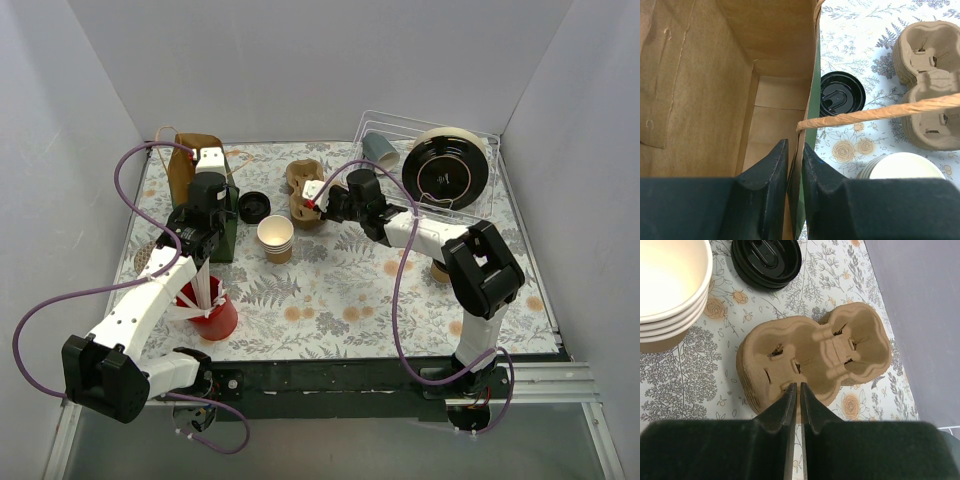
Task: Pack the takeout coffee
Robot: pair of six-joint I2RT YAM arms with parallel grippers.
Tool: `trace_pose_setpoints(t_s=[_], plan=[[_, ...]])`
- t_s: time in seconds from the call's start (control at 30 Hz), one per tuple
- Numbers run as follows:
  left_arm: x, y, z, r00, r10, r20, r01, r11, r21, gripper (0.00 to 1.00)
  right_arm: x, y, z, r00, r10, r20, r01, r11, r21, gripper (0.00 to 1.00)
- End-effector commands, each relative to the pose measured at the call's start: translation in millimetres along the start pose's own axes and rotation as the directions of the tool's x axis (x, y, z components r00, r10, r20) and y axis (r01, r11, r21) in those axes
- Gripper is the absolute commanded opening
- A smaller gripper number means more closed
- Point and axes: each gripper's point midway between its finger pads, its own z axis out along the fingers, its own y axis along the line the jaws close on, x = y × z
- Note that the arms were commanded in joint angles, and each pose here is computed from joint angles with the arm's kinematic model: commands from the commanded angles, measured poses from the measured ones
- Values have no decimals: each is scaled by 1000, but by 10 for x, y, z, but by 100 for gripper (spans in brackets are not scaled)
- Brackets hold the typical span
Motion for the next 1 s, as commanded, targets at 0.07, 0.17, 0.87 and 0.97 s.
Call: trace_pose_setpoints(t_s=[0.07,0.17,0.87,0.97], plan=[[116,33,12,999,13,-31,-13,1000,-15,16,-128,-290,12,997,73,-14,-71,991,112,27],[123,28,11,999,14,-32,-15,1000,-14,16,-131,-290,123,997,75,-28,-73,995,64,36],[142,1,38,999,15,-41,-15,1000,-4,16,141,-689,311,813,546,-201,-472,821,322,42],[152,0,42,999,17,-43,-17,1000,-5,15,156,-641,355,799,564,-210,-495,814,305,38]])
